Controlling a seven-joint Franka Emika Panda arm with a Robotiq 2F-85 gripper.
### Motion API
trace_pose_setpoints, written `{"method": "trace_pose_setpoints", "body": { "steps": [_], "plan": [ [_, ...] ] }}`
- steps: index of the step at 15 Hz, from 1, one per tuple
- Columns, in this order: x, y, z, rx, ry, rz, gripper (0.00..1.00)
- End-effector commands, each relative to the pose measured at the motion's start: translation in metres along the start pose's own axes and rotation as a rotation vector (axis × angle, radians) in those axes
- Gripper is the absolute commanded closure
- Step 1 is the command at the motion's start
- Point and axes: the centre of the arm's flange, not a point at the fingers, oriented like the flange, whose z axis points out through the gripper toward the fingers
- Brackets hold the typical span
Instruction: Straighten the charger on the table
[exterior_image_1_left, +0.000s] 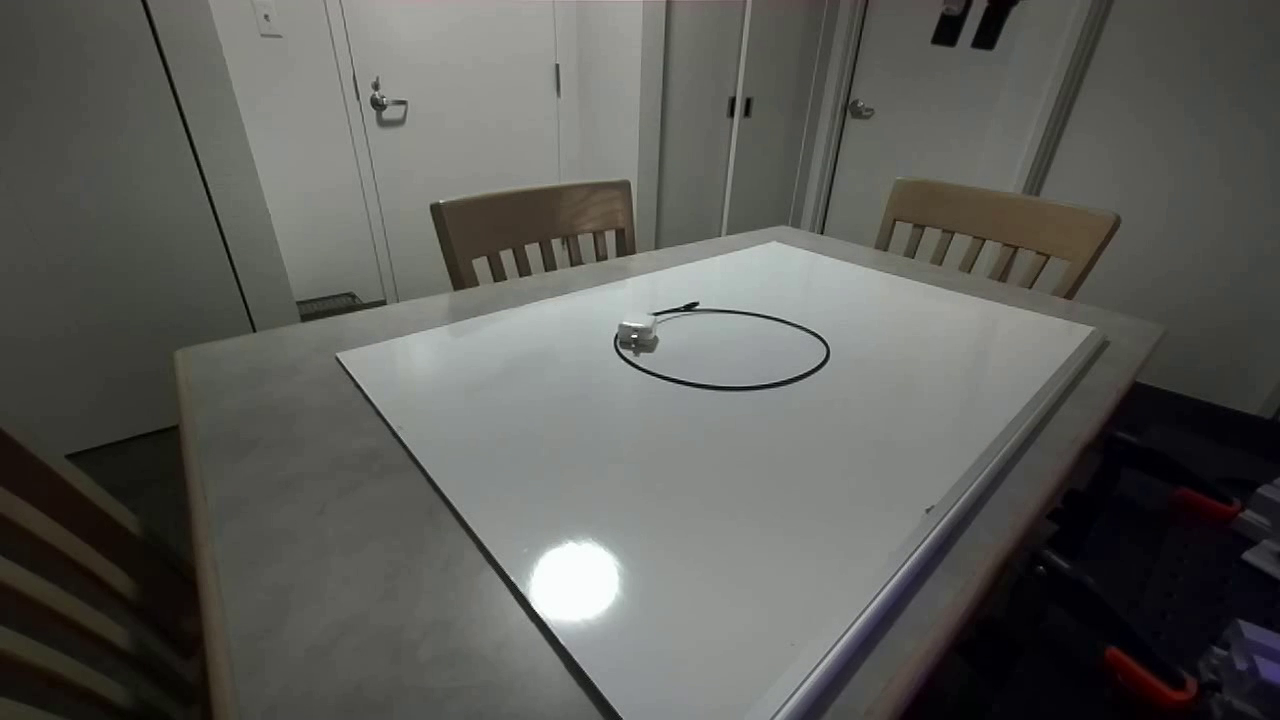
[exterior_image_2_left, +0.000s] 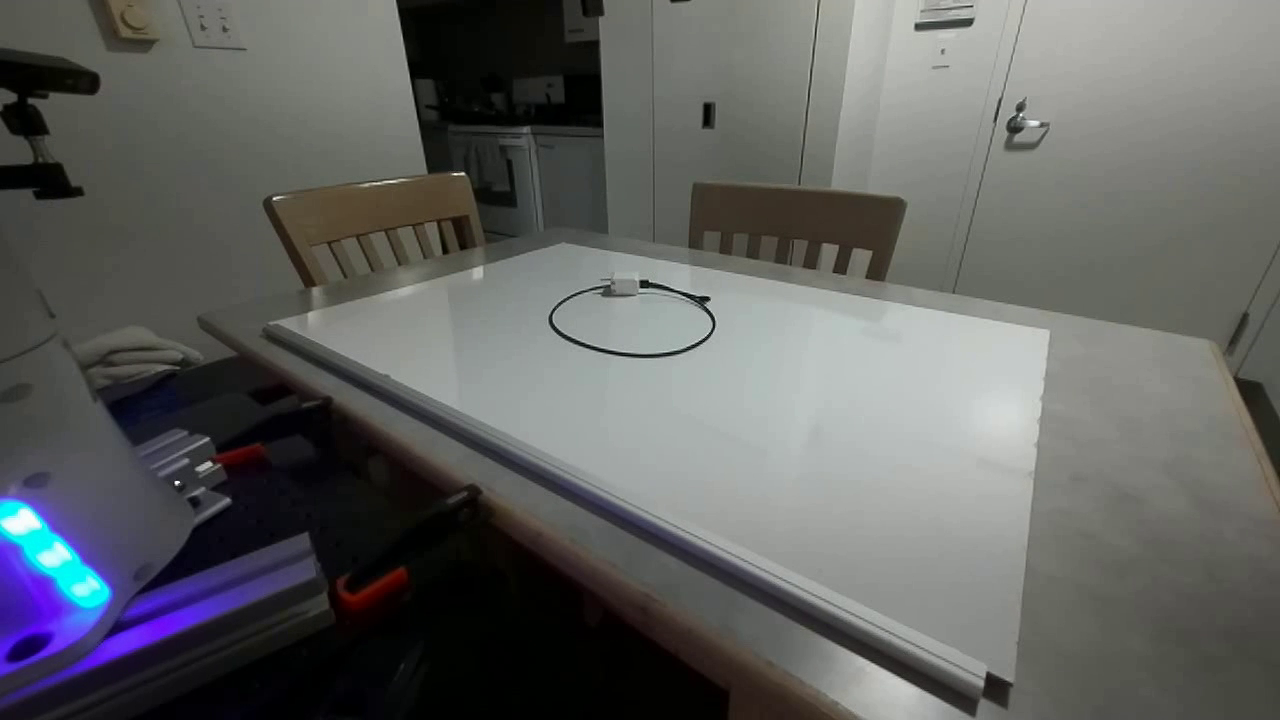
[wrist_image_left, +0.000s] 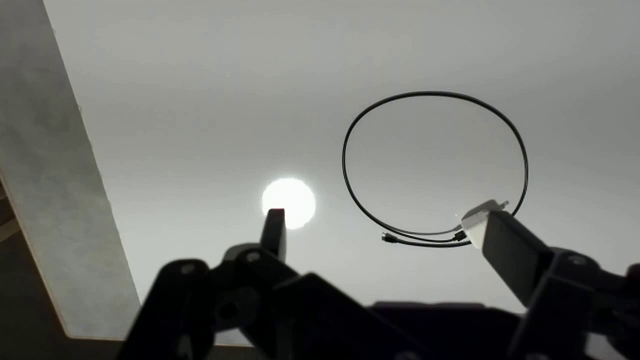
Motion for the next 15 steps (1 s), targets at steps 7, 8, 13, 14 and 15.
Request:
{"method": "trace_pose_setpoints", "body": {
  "steps": [7, 8, 13, 14, 15],
  "plan": [
    [0.102, -0.028, 0.061, 0.063, -0.102, -0.019, 0.00],
    [0.110, -0.027, 0.066, 0.067, -0.103, -0.020, 0.00],
    [0.103, -0.031, 0.073, 0.052, -0.102, -0.022, 0.00],
    [0.102, -0.031, 0.072, 0.052, -0.101, -0.021, 0.00],
    [0.102, -0.031, 0.070, 0.052, -0.097, -0.021, 0.00]
  ]
}}
